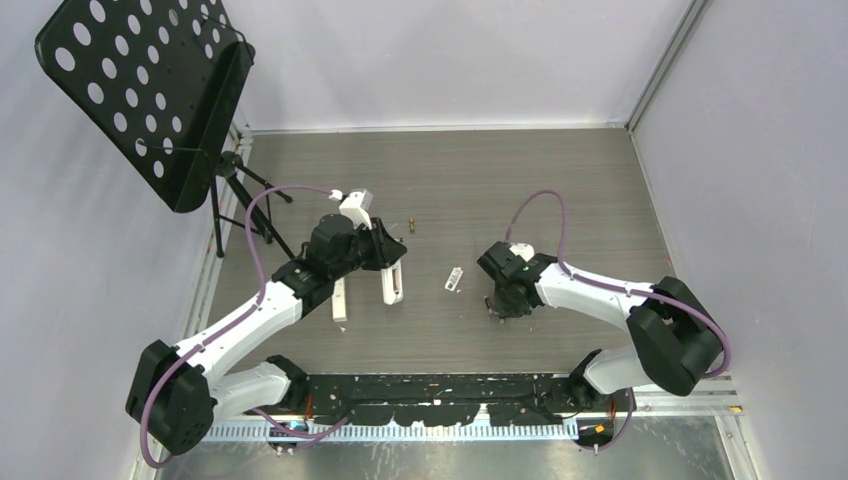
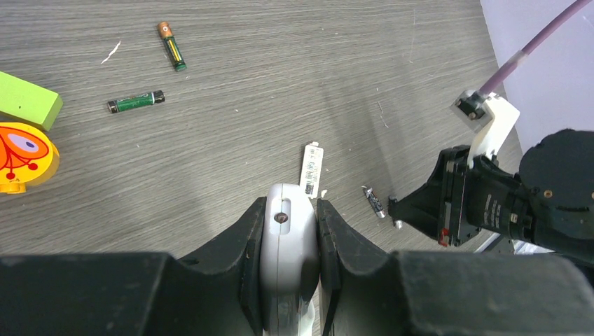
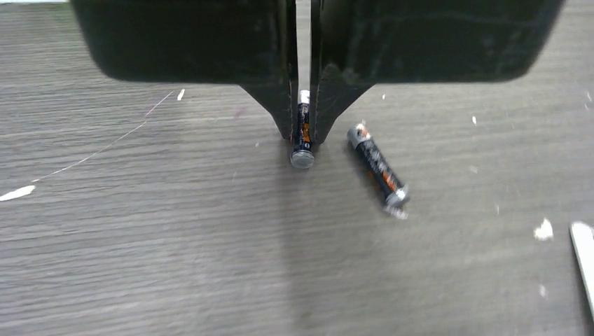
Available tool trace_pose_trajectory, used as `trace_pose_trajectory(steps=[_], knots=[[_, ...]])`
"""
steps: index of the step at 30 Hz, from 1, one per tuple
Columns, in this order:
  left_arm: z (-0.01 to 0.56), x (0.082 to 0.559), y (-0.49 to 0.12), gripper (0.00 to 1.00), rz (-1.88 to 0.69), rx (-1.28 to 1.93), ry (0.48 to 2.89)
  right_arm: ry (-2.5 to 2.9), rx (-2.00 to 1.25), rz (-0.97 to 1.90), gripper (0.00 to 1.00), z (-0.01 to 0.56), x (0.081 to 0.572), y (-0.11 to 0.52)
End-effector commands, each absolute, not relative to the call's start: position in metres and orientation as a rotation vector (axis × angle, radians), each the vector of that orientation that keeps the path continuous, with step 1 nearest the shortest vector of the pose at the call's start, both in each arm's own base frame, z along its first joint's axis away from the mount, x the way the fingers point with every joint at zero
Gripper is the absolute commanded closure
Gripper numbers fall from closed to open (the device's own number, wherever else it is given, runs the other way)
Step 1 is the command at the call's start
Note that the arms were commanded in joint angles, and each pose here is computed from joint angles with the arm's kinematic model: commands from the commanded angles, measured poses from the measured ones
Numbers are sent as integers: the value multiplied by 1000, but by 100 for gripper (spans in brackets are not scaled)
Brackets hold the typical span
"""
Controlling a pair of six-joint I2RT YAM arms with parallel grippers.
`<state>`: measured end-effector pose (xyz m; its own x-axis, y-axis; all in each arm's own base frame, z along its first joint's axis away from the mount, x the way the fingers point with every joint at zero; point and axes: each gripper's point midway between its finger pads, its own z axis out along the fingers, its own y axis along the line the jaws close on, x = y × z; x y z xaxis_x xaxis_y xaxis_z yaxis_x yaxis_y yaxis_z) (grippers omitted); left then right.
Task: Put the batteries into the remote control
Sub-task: Move the battery to the center of the board.
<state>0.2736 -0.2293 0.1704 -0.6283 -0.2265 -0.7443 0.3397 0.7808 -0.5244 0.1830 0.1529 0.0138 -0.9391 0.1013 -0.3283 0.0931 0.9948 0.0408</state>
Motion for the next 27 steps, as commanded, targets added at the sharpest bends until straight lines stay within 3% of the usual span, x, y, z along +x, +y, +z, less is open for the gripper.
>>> trace_pose_trajectory(steps=[1, 10, 20, 22, 25, 27], knots=[[183, 278, -227, 100, -812, 93, 2040, 2666, 503, -67, 100, 14, 213, 130], [190, 277, -223, 100, -803, 104, 2010, 2133, 1225, 50, 100, 46, 289, 92], [190, 278, -224, 100, -801, 108, 2001, 2026, 1590, 96, 98, 21, 300, 110], [188, 278, -225, 100, -803, 111, 2010, 2015, 1591, 85, 86, 23, 299, 107], [185, 279, -225, 100, -799, 109, 2016, 1987, 1532, 94, 54, 39, 302, 101], [184, 280, -226, 100, -796, 109, 2022, 1976, 1449, 112, 42, 58, 307, 97]])
